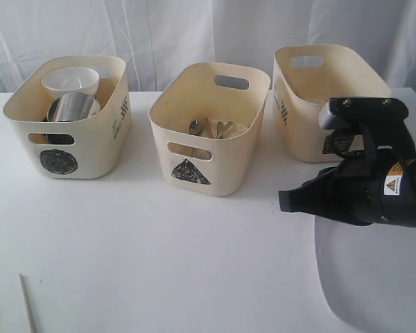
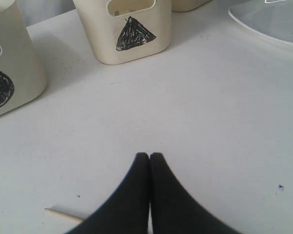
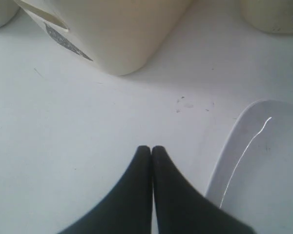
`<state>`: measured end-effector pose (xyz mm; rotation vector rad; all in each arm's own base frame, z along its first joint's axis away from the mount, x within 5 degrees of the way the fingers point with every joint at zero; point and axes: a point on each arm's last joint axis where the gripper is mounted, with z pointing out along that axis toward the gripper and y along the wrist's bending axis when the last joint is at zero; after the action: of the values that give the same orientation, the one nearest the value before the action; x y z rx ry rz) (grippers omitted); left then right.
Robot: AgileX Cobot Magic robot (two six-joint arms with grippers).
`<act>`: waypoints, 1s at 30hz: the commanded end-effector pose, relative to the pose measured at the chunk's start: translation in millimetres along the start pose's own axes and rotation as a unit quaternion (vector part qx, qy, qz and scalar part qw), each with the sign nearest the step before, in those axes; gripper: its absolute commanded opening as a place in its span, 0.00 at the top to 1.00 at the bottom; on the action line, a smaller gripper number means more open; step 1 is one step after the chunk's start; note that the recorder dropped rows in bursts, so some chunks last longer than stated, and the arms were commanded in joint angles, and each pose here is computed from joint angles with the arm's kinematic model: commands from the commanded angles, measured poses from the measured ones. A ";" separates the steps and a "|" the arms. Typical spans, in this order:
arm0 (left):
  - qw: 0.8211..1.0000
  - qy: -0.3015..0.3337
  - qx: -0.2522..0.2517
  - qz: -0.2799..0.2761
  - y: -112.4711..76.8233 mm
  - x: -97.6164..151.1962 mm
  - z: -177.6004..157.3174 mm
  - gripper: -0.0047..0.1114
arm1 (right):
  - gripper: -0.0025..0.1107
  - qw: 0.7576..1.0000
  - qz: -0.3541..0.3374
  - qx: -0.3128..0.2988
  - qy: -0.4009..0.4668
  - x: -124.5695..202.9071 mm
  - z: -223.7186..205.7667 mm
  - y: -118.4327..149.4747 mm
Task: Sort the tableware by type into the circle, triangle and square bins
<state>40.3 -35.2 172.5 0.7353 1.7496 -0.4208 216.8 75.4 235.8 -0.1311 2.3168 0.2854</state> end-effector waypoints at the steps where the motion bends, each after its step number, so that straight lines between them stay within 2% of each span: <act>1: 1.000 -0.001 0.002 -0.002 -0.4 1.1 0.2 0.96 | 0.98 1.000 -0.005 0.002 -0.001 -1.4 -1.9 -0.7; 9: 1.000 -0.001 0.002 -0.002 -0.4 1.1 0.2 0.96 | 0.98 1.000 -0.005 0.007 0.024 17.0 2.3 -4.9; 17: 1.000 -0.001 0.002 -0.002 -0.4 1.1 0.2 0.96 | 0.98 0.999 -0.003 0.010 0.036 21.8 2.9 -6.3; 23: 1.000 -0.001 0.002 -0.002 -0.4 1.1 0.2 0.96 | 0.98 0.999 -0.003 0.013 0.051 40.4 -1.0 -10.4; 30: 1.000 -0.001 0.002 -0.002 -0.4 1.1 0.2 0.96 | 0.98 1.000 -0.004 -0.001 -0.015 55.0 -39.0 -13.4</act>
<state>40.4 -35.2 172.4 0.7364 1.7490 -0.4190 167.3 57.8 211.3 -0.1284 2.3569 0.2755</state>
